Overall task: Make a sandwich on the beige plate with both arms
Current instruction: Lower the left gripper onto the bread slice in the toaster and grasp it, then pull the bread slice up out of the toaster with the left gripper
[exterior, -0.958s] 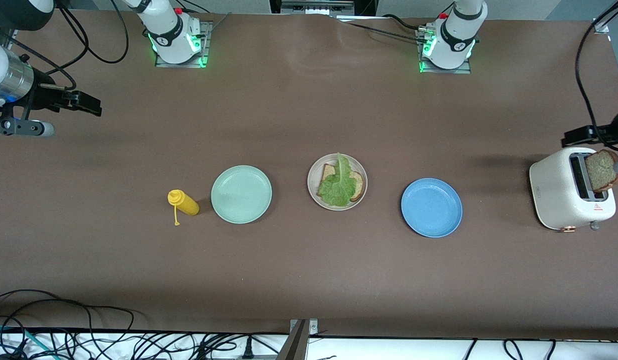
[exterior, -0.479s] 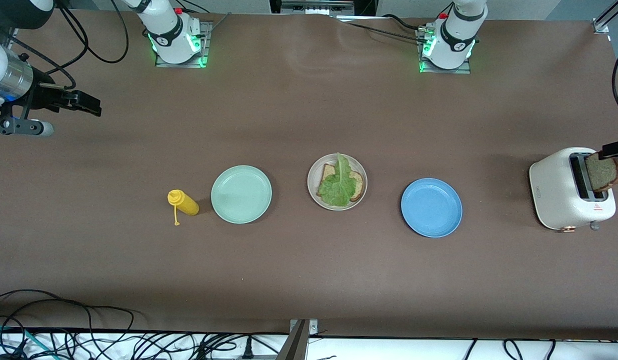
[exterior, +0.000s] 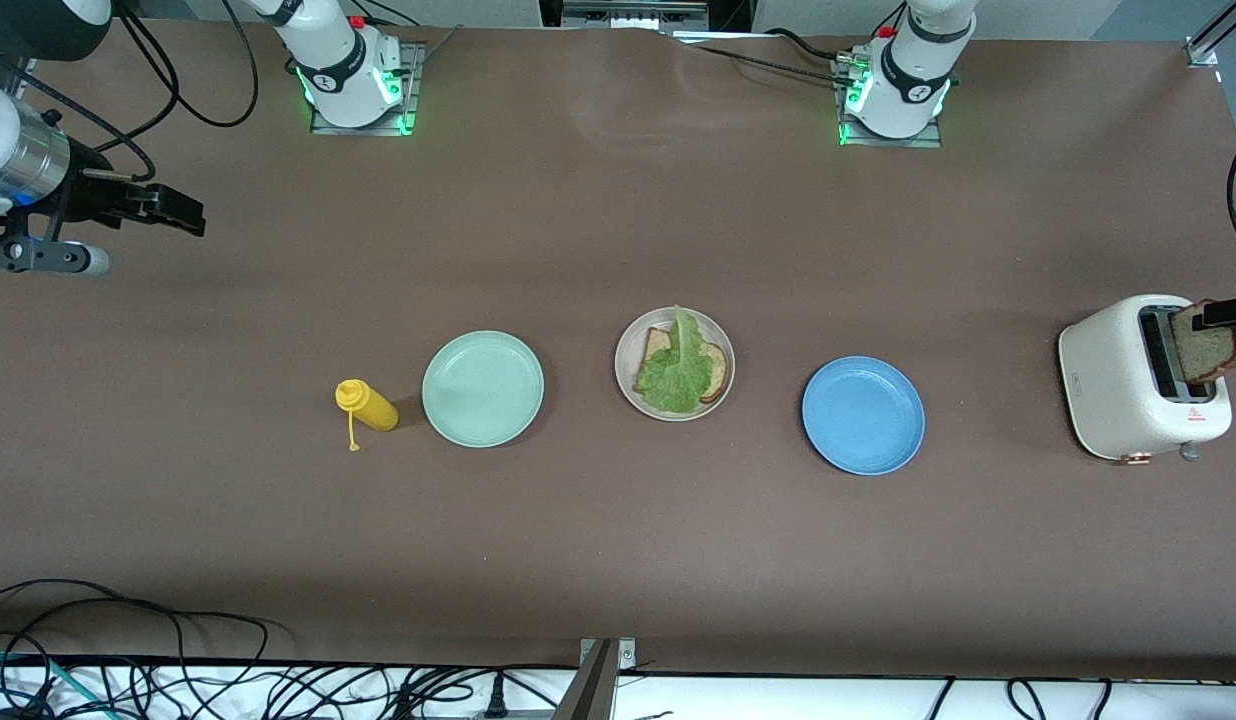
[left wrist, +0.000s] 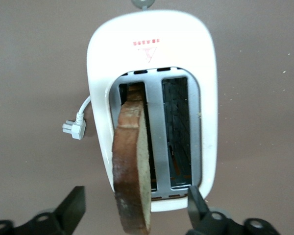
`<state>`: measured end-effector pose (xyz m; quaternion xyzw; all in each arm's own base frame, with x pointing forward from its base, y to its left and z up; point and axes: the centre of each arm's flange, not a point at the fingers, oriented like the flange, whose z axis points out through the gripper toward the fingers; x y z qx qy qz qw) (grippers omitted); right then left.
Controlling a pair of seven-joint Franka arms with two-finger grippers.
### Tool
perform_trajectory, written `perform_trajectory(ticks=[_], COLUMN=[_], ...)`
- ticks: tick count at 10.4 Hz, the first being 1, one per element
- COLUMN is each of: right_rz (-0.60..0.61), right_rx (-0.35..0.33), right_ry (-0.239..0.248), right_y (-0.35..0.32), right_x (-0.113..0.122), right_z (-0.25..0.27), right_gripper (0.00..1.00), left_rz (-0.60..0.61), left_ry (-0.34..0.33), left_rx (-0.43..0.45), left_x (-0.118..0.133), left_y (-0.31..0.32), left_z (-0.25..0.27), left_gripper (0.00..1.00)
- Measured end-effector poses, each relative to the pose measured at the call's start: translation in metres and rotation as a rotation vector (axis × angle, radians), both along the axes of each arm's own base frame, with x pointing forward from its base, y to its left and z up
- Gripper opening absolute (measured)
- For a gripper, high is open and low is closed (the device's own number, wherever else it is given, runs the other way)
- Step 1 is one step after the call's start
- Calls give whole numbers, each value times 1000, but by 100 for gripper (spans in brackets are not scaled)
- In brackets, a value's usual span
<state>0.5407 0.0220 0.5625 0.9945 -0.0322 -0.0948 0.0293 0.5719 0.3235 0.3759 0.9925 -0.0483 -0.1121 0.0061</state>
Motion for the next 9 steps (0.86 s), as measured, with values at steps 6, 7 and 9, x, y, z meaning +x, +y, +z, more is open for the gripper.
perform_trajectory(ticks=[6,7,9], right_rz=[1,1,2], right_rx=[-1,-1,-1], right_ry=[-3,-1,-4], right_y=[1,1,1], right_x=[6,7,12], right_z=[-8,-10,-17], right_gripper=[100,100,100], left_rz=[-2,-2,-13], left_ry=[-17,-36,-47], left_rx=[2,14,25], left_x=[6,7,6], left_y=[1,2,-11], left_z=[4,17,63], left_gripper=[13,13,9])
